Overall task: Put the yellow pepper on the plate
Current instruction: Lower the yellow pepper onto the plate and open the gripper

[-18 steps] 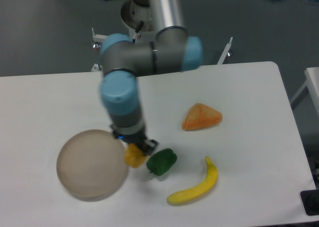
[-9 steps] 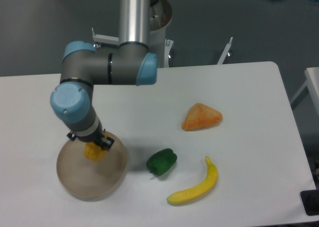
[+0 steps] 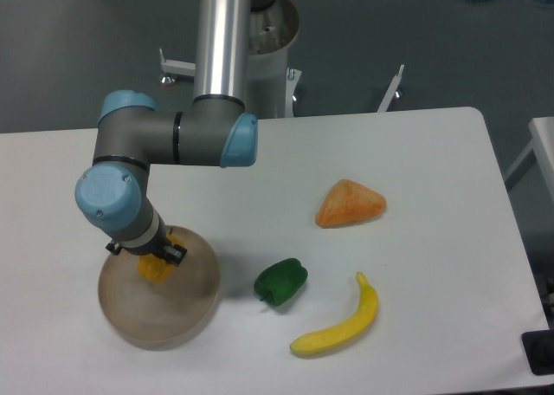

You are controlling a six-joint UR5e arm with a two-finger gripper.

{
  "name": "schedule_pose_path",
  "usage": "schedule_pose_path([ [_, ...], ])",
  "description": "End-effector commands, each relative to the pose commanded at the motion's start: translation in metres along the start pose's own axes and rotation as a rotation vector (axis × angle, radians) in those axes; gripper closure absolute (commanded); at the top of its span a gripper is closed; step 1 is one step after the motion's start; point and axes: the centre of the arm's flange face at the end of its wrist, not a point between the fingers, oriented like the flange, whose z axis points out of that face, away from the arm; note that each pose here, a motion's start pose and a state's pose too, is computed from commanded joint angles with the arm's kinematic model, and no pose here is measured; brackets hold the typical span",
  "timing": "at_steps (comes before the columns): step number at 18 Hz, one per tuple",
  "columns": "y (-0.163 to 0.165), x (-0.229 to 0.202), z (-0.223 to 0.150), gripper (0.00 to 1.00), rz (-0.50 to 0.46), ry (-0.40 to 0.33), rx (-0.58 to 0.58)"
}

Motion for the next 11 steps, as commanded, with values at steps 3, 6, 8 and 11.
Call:
schedule_pose_path([
  [3,-0.0029,0.0001,0.0061,0.47,0.002,0.005,-0.006],
  [6,-0.0034,0.0003,0.0072,0.47,0.002,0.008,-0.006],
  [8,-0.0029,0.0005,0.0068,0.46,0.002,0.008,-0.006],
  [11,-0.003,0.0005,0.0087,0.43,0.002,0.009,-0.009],
])
